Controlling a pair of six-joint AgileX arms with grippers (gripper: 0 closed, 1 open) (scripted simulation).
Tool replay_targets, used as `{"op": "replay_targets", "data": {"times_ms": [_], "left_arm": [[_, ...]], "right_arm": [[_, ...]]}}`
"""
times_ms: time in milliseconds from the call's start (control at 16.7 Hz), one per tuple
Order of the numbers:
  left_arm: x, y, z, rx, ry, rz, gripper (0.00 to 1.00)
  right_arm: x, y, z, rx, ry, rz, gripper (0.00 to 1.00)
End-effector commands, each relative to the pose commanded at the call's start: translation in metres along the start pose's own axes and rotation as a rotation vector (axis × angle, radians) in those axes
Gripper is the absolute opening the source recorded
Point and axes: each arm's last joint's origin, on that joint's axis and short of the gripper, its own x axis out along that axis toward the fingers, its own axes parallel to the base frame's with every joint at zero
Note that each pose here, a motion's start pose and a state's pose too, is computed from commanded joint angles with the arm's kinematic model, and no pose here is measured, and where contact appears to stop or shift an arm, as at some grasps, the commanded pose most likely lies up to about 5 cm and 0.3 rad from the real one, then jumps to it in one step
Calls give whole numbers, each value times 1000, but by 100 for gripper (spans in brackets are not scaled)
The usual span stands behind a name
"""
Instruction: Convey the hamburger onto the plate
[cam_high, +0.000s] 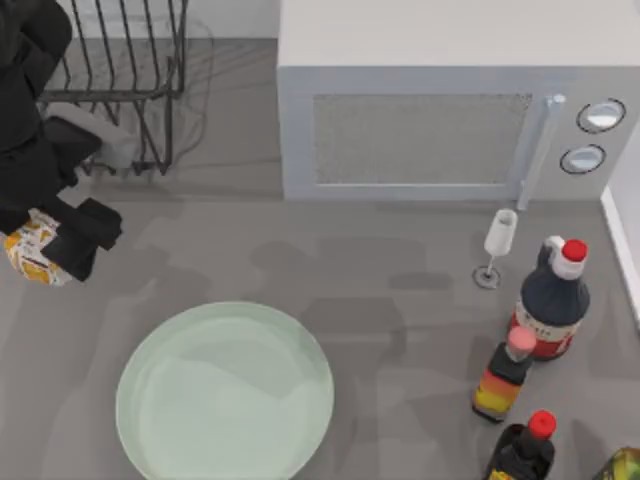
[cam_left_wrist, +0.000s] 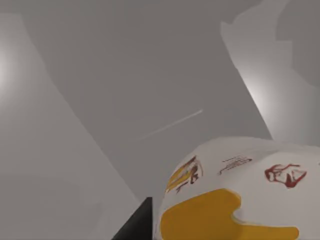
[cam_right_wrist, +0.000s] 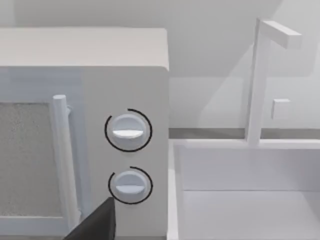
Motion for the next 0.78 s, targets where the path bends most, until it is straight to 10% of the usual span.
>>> {"op": "replay_targets", "data": {"times_ms": [780], "left_arm": [[21,-158,15,-1097,97,116,0]], "right_arm": [[0,0,0,0,0,0,100]]}}
